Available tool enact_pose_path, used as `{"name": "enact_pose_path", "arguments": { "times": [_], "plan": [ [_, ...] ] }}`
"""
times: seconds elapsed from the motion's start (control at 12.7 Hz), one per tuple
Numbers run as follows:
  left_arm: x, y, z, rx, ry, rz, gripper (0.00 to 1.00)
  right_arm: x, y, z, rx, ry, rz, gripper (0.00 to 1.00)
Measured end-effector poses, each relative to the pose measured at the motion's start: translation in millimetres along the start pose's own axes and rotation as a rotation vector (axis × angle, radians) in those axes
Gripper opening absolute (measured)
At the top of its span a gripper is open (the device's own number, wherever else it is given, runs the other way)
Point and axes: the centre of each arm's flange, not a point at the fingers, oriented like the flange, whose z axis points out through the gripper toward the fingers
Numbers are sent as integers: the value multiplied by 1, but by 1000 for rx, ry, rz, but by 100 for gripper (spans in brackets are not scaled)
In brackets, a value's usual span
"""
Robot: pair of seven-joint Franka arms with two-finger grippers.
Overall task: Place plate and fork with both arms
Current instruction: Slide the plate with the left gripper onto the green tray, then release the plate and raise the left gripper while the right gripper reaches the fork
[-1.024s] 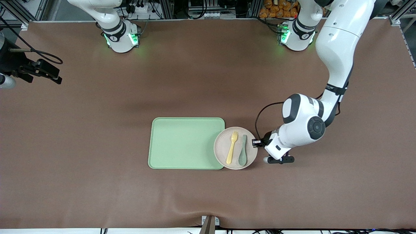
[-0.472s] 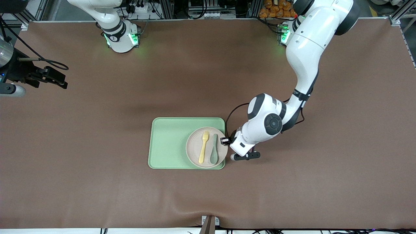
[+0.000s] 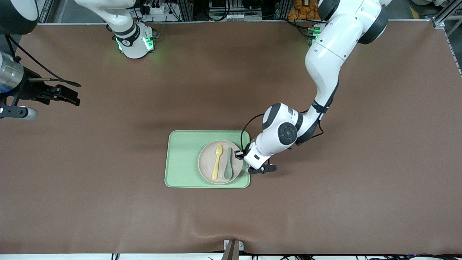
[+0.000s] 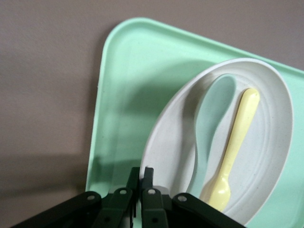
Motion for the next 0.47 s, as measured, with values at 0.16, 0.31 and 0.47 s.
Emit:
{"name": "enact_pose_path", "arguments": {
  "times": [0.16,0.31,0.47],
  "plan": [
    [-2,-2,9,-2,5,-1,5,10,2,16,-1,-28,3,100],
    [0,-1,8,-6,11,-1,22,21,0,33,0,-51,0,100],
    [4,5,-2,-21,29,0,47,31,-10,44,4,-40,-13,100]
  ]
}}
